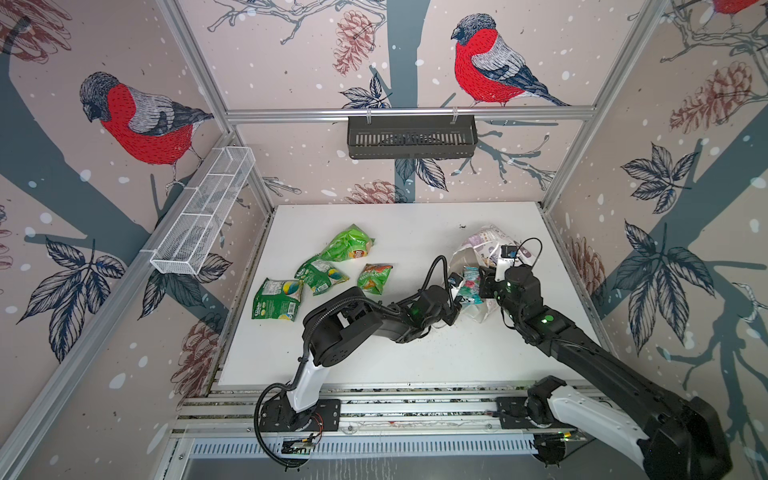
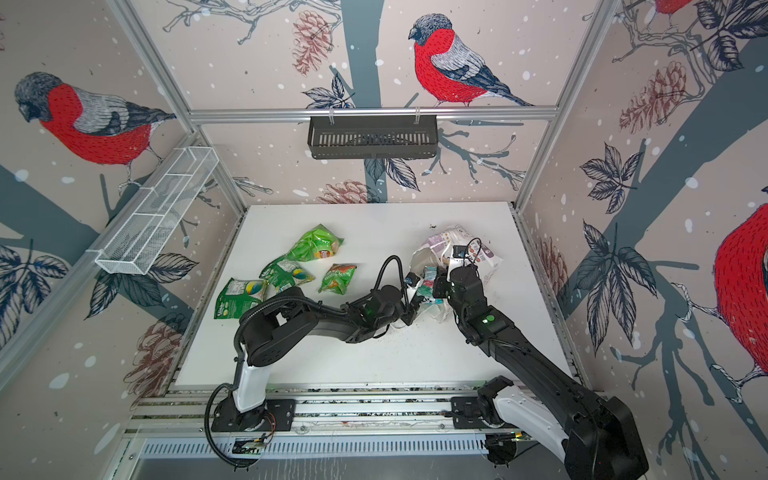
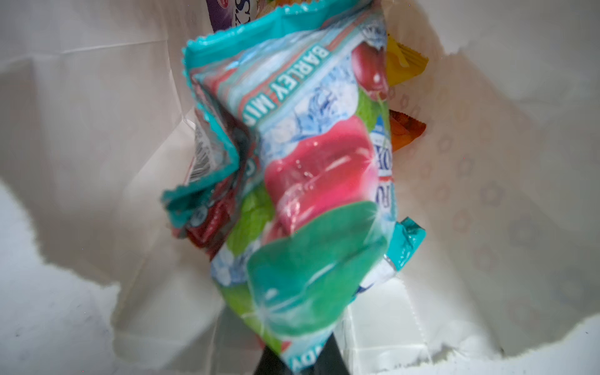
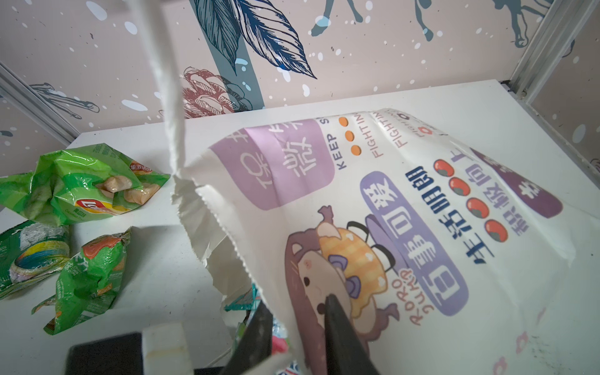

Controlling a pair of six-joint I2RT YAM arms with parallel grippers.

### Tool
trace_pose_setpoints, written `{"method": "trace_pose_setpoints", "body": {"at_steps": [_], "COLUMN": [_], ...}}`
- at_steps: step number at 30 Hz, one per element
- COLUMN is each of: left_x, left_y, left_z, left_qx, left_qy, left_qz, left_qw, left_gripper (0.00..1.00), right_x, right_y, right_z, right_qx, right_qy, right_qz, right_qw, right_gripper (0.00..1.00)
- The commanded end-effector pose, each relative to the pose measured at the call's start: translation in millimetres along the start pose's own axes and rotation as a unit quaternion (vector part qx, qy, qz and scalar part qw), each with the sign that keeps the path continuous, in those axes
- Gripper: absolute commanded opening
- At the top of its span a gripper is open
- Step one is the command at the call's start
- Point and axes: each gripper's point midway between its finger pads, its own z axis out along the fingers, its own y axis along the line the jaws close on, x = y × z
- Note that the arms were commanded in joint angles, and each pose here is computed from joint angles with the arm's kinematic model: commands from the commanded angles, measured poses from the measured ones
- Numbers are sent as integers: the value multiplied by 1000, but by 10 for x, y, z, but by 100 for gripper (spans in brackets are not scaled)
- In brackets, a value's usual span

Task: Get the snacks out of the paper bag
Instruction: 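Close the left gripper on the teal FOX's Blossom packet and lift it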

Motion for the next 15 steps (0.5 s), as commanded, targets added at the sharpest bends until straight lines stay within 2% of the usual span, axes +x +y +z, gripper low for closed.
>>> {"method": "trace_pose_setpoints", "body": {"at_steps": [1,8,15], "left_x": [-139,-188,-360], "left_y": [12,3,-15], "left_z": [-41,-98,-294], "left_qx": [-5,-3,2], "left_qy": [-25,-27,-50], "left_qz": [-10,-13,-24], "left_qw": [1000,1000,998], "left_gripper": [0,0,0], "right_x": [-92,-87,-63], "right_y": [54,45,25], "right_z": [5,0,7], "right_qx": [-11,-11,-8], "right_qy": [-14,-15,-14], "right_qz": [7,8,9], "right_qw": [1000,1000,1000], "right_gripper": [28,28,28]}}
